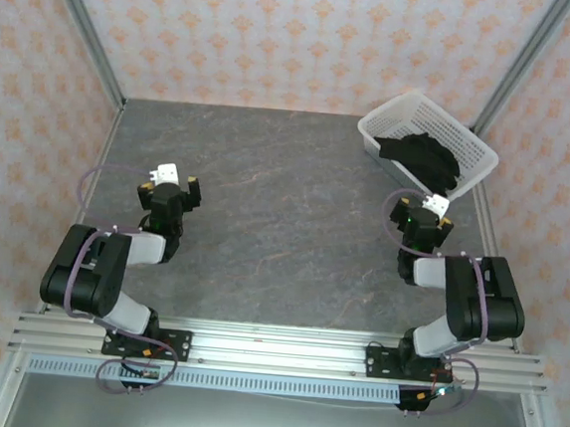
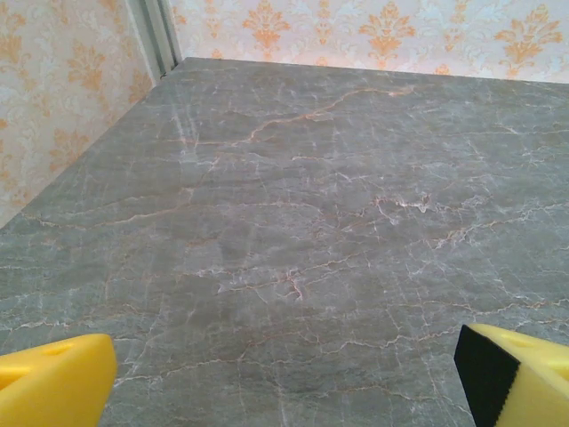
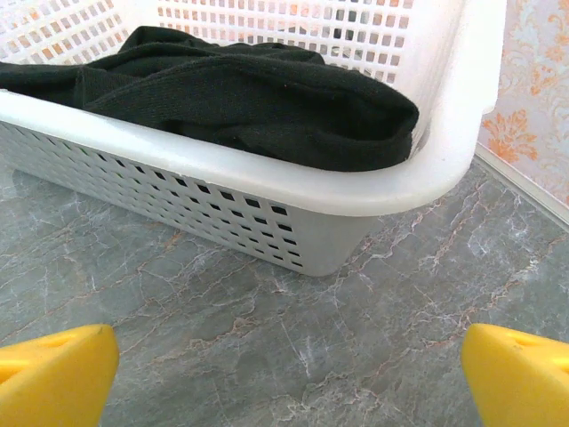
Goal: Fold and stack the t-shirts
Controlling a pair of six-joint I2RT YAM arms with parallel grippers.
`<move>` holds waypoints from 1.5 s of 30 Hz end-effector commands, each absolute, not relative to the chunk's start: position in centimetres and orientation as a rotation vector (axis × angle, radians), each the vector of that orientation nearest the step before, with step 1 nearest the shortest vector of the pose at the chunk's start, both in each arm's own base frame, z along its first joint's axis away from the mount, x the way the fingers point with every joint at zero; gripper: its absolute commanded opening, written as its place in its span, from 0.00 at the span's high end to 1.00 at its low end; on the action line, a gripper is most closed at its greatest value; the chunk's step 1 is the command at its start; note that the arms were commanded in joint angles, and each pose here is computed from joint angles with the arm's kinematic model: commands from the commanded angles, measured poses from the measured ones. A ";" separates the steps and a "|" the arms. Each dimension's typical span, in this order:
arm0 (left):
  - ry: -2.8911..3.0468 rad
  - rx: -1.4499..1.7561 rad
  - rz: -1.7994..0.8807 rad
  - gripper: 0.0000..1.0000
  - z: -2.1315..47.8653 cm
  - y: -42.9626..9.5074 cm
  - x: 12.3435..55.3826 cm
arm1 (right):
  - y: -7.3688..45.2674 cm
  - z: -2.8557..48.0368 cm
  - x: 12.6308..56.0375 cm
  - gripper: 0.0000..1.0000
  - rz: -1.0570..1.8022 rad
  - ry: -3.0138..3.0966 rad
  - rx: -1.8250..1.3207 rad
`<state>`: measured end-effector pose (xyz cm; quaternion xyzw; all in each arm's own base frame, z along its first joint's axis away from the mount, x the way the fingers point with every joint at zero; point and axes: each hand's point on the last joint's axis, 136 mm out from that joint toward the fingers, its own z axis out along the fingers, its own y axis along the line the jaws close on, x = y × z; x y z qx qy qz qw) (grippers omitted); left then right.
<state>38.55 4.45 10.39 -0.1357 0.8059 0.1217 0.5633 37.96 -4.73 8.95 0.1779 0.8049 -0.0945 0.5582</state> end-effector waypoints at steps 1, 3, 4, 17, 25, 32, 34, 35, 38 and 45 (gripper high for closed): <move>1.920 -0.294 0.307 0.00 9.9 4.3 38.4 | -4.8 9.5 38.3 0.01 -0.236 1.882 0.425; 1.920 -0.295 0.307 0.00 9.9 4.4 38.4 | -4.8 9.5 38.3 0.01 -0.235 1.881 0.425; 1.920 -0.293 0.307 0.00 9.9 4.3 38.4 | -4.8 9.5 38.3 0.01 -0.235 1.881 0.425; 1.922 -0.293 0.307 0.00 9.9 4.3 38.4 | -4.8 9.5 38.4 0.01 -0.237 1.882 0.425; 1.820 -0.301 0.412 0.00 15.0 3.9 36.2 | -3.5 16.0 36.2 0.01 -0.313 1.756 0.375; 1.664 -0.526 0.473 0.00 31.3 4.5 34.0 | -0.9 31.5 34.7 0.01 0.022 1.792 0.606; 1.772 -0.858 0.494 0.00 32.6 7.0 31.1 | -1.7 31.2 34.5 0.01 0.070 1.855 0.817; 1.780 -0.939 0.472 0.00 32.9 7.5 31.3 | -1.3 31.2 35.7 0.01 0.118 1.870 0.798; 1.971 -0.889 0.133 0.00 31.7 4.5 36.3 | -2.3 31.1 38.8 0.05 0.052 1.914 0.842; 2.162 -0.545 -0.255 0.04 31.4 -7.0 41.4 | -7.3 24.2 44.0 0.09 -0.267 2.203 1.086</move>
